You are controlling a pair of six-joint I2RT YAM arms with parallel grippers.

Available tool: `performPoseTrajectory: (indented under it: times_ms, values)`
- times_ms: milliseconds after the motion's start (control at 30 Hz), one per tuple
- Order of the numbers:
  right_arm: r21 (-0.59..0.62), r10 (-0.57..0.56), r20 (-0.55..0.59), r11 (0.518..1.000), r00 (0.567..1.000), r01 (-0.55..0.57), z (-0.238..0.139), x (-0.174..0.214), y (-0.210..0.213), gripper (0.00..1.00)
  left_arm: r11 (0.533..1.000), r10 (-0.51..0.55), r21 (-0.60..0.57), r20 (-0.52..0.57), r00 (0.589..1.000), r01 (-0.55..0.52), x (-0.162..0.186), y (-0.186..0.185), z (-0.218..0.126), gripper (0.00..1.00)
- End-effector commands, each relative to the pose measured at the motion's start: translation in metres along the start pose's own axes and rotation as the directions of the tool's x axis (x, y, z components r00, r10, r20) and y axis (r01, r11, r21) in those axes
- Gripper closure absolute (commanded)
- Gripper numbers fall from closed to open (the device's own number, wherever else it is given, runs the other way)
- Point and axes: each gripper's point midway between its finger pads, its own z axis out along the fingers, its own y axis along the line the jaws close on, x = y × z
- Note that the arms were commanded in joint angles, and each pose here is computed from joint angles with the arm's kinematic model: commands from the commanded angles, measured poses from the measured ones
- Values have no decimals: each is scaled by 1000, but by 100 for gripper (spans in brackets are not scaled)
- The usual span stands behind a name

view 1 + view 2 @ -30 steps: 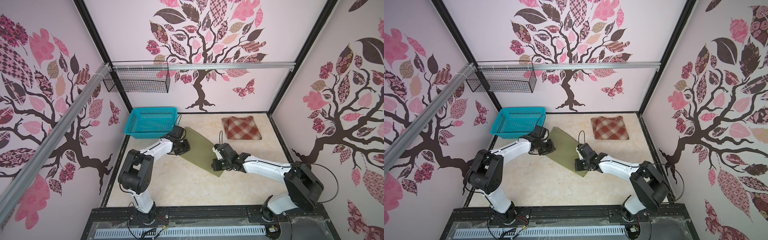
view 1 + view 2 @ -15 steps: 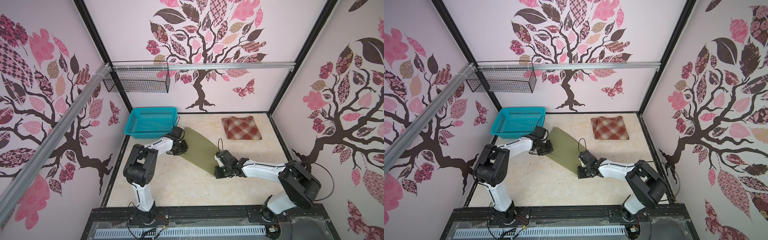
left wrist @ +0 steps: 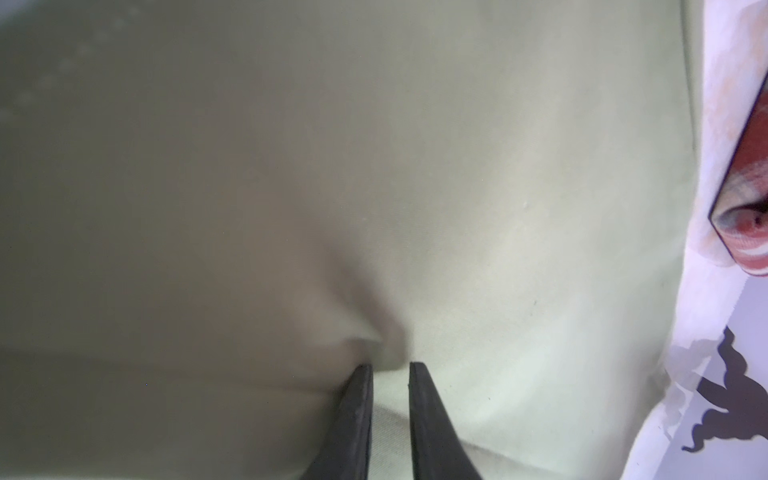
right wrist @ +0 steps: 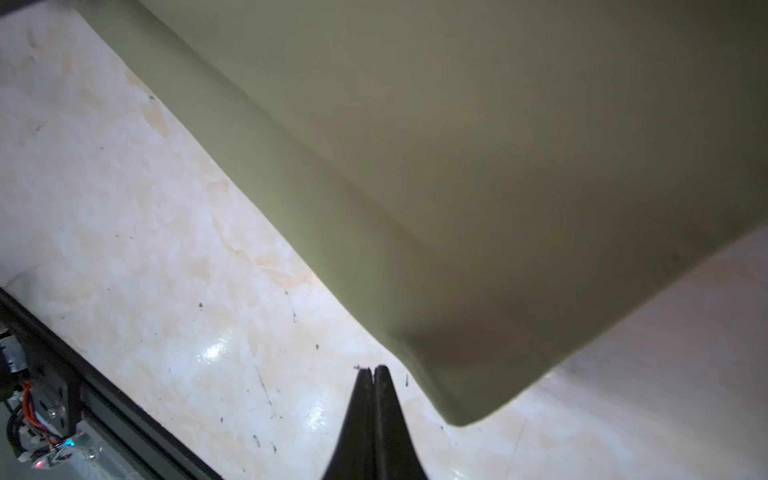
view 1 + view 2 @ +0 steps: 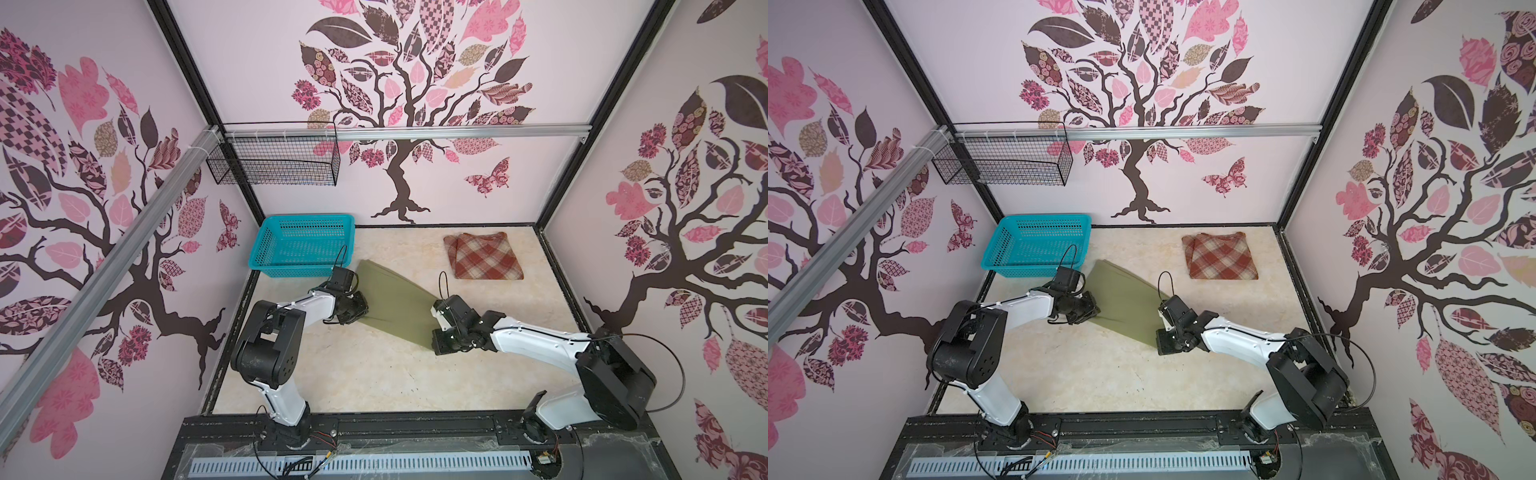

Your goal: Fold and stack the skirts

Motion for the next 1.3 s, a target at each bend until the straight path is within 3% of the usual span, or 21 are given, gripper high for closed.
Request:
performPoseTrajectory:
  times_ms: [0,167,400,700,867,1067,1267]
  values:
    - [-11,-16,40,1000,999,17,-20,-16,6,100,996,-68,-65,-72,995,63,34,30,0,79]
    - [-55,38,94,998,995,-33,-18,-32,4,100,996,-79,-53,-72,994,75,60,31,-14,79]
    - [-56,89,32,995,996,-87,12,-19,-8,100,999,-50,-10,-69,996,49,82,15,-28,79]
    - [29,137,-14,990,991,-136,29,17,-39,100,998,57,-16,-8,998,-57,53,-9,-45,79]
    - [64,138,-26,989,990,-136,33,24,-48,100,998,50,-25,16,999,-49,35,-7,-37,79]
    - [26,122,-1,992,992,-122,16,15,-36,100,1000,12,-26,96,995,-10,-3,-1,-36,79]
    - [-13,85,108,996,991,-84,-17,-10,-21,100,997,36,-66,142,989,-27,-32,-2,-37,79]
